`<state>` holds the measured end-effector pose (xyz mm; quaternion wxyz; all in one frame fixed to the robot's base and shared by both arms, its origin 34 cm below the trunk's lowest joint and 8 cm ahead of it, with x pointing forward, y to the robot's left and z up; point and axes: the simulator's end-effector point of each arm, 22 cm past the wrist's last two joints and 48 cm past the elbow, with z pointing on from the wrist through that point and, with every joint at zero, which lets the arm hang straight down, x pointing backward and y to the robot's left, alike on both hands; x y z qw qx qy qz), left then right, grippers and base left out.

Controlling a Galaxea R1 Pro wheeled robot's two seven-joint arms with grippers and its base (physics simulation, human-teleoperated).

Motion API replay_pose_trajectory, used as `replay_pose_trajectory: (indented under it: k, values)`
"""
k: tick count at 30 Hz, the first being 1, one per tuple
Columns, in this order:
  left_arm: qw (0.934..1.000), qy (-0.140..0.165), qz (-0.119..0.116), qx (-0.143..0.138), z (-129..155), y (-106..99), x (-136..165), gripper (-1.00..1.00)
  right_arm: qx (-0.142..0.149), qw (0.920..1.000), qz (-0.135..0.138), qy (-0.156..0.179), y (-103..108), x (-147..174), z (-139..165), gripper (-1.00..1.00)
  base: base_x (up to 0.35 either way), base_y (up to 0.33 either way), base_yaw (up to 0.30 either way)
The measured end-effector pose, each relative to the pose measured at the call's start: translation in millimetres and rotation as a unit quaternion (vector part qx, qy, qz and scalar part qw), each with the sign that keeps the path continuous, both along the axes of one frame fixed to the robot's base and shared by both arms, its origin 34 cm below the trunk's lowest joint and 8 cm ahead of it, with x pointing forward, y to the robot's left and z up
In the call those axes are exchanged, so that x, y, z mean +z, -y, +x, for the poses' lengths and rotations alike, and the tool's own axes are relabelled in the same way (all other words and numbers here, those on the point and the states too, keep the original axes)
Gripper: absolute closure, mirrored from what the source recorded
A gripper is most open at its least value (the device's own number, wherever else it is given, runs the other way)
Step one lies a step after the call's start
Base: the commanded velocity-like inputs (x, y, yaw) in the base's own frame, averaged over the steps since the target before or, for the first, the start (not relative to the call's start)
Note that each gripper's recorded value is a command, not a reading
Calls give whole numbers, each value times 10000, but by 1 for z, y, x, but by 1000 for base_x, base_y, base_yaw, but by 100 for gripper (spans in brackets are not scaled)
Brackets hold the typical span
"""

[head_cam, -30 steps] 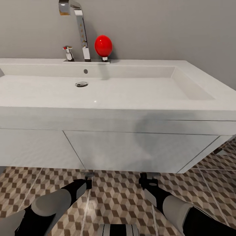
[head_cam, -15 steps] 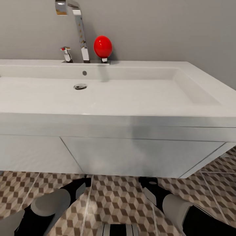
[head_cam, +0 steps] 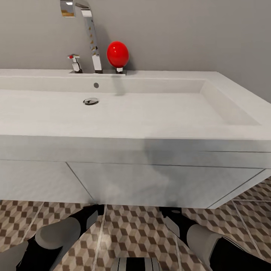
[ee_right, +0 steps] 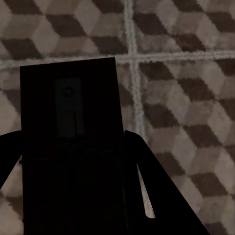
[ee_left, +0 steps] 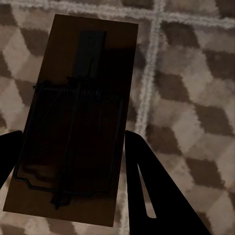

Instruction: Take the four mousetraps from the cabinet in the bathroom and place them on the bathroom floor. Make sure all four end up on the same floor surface, and ensure that at least two of them are either under or directly next to the same bathroom sink.

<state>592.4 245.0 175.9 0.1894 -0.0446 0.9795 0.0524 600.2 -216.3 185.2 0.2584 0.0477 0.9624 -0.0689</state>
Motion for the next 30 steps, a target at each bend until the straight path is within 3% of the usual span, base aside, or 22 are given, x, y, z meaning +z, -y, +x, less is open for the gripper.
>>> replay_pose_trajectory:
  k: [30]
  values:
    - [9998, 15, 92, -158, 2, -2, 0, 100, -114, 9999, 57, 28, 1, 0, 0, 100, 0, 0, 0]
